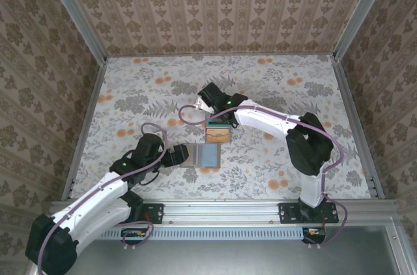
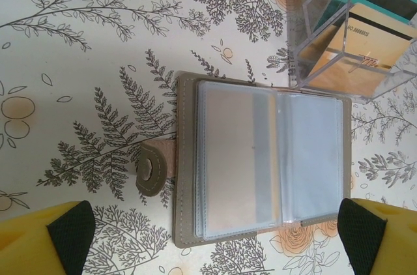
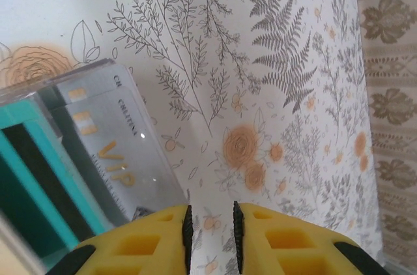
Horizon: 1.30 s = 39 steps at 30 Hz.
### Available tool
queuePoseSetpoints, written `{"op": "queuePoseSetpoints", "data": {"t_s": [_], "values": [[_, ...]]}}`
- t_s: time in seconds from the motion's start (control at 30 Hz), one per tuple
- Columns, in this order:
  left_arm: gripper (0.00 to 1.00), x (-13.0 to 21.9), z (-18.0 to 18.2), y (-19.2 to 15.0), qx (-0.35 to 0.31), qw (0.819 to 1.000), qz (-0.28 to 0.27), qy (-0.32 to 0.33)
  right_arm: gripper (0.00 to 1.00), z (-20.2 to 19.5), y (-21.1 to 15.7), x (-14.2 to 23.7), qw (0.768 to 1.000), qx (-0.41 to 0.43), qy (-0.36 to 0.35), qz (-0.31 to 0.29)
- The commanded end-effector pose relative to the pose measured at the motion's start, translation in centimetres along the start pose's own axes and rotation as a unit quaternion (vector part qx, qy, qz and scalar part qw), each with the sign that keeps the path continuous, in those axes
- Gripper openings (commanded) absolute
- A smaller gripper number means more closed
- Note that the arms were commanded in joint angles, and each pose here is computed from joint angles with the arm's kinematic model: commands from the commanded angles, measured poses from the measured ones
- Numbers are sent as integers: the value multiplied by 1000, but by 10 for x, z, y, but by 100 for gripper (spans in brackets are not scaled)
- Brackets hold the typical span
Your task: Take the credit cards out of the card holder
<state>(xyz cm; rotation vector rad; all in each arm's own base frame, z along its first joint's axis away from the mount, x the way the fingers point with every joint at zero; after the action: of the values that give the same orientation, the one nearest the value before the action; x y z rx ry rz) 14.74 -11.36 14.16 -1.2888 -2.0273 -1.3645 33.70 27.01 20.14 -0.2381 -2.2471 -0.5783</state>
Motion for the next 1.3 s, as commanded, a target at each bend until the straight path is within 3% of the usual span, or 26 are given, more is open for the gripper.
{"op": "queuePoseSetpoints", "data": {"t_s": [0.0, 0.27, 0.53, 0.67, 0.97, 1.27], "values": [[97, 2, -3, 0, -10, 1000, 4, -17, 27, -7, -3, 38, 993, -104, 22, -52], [74, -1, -14, 5, -15, 998, 8, -53, 27, 32, -41, 74, 946, -273, 154, -83], [48, -18, -23, 7, -27, 998, 41, -48, 26, 82, -72, 68, 875, -411, 256, -30], [43, -30, -19, 6, -26, 997, 65, -19, 25, 110, -77, 55, 850, -442, 287, -8], [42, -46, -13, 0, -27, 995, 94, 0, 27, 142, -87, 21, 847, -452, 274, 54], [43, -53, -11, -5, -27, 994, 108, 2, 27, 150, -93, 10, 850, -453, 258, 79]]}}
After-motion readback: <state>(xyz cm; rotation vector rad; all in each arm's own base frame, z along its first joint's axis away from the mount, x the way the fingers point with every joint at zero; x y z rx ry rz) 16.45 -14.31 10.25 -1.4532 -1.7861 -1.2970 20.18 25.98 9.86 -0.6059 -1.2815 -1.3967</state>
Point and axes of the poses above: each hand's point on the last joint's axis, 136 mm out from that joint toward the fingers, its own x axis back along the fingers, its own z axis along the line the jaws close on, y = z × x, the point moved 9 cm from there along x, back along the fingers, and after that the axes turned 6 degrees about -x, right-handed, at the moved point
